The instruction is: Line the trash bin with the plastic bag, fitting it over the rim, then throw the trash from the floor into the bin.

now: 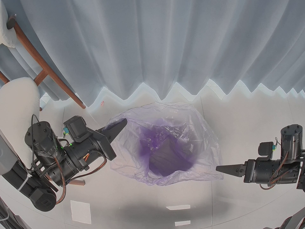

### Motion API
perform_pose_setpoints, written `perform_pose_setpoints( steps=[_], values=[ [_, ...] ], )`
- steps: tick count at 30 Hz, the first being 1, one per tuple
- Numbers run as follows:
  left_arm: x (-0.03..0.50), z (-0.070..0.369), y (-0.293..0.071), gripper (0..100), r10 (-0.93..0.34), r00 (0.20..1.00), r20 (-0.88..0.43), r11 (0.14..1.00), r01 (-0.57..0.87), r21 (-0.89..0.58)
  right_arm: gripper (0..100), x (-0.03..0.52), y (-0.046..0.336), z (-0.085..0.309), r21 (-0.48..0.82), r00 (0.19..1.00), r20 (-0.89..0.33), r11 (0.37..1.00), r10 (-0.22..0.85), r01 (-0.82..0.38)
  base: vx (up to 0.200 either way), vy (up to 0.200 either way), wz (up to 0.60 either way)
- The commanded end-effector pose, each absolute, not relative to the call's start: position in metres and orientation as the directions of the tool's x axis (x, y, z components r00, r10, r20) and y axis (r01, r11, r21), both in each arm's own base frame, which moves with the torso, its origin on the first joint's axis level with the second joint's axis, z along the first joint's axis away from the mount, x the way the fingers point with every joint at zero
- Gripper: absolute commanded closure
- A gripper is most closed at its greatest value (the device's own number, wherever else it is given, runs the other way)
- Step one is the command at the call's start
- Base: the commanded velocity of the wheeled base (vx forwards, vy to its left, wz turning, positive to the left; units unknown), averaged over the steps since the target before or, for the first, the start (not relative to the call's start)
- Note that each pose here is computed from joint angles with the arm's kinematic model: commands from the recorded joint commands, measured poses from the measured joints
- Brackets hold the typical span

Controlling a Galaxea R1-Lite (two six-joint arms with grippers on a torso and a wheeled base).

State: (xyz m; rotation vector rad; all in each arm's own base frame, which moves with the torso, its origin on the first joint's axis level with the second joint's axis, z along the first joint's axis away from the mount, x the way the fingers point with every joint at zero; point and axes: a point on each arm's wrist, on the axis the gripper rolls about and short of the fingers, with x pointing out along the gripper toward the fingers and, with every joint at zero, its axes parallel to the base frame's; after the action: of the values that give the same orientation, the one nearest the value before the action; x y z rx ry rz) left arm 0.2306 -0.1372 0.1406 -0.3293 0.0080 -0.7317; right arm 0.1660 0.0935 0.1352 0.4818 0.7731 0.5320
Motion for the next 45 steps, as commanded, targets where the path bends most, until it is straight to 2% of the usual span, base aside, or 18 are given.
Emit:
perform_pose_setpoints(
  steps=[1,10,21,26,27,31,36,42,45],
  values=[
    [0.231,0.140,-0.137,100,-0.657,0.746,0.105,0.695,0.654,-0.299,0,0.167,0.097,0.124,0.575,0.562,-0.564,0.776,0.605,-0.258,0.000,0.000,0.00],
    [0.228,0.141,-0.140,100,-0.667,0.737,0.107,0.686,0.664,-0.297,0,0.174,0.106,0.102,0.565,0.520,-0.608,0.787,0.599,-0.246,0.000,0.000,0.00],
    [0.227,0.139,-0.142,100,-0.672,0.733,0.101,0.683,0.667,-0.299,0,0.189,0.113,0.079,0.575,0.573,-0.556,0.776,0.602,-0.258,0.000,0.000,0.00],
    [0.228,0.139,-0.142,100,-0.671,0.734,0.101,0.684,0.666,-0.299,0,0.188,0.114,0.078,0.574,0.573,-0.556,0.776,0.603,-0.261,0.000,0.000,0.00],
    [0.228,0.139,-0.141,100,-0.670,0.735,0.101,0.685,0.665,-0.299,100,0.187,0.113,0.077,0.574,0.571,-0.559,0.777,0.602,-0.257,0.000,0.000,0.00],
    [0.229,0.138,-0.141,100,-0.667,0.739,0.098,0.688,0.661,-0.299,100,0.189,0.115,0.075,0.586,0.569,-0.560,0.773,0.602,-0.241,0.000,0.000,0.00],
    [0.235,0.136,-0.139,100,-0.655,0.750,0.092,0.699,0.647,-0.306,100,0.186,0.119,0.088,0.645,0.600,-0.479,0.721,0.640,-0.254,0.000,0.000,0.00],
    [0.274,0.123,-0.125,100,-0.581,0.810,0.078,0.753,0.571,-0.326,100,0.196,0.123,0.101,0.690,0.632,-0.418,0.681,0.652,-0.246,0.000,0.000,0.00],
    [0.288,0.117,-0.124,100,-0.566,0.821,0.073,0.741,0.546,-0.391,100,0.213,0.126,0.108,0.708,0.658,-0.391,0.667,0.644,-0.233,0.000,0.000,0.00]
  ],
)
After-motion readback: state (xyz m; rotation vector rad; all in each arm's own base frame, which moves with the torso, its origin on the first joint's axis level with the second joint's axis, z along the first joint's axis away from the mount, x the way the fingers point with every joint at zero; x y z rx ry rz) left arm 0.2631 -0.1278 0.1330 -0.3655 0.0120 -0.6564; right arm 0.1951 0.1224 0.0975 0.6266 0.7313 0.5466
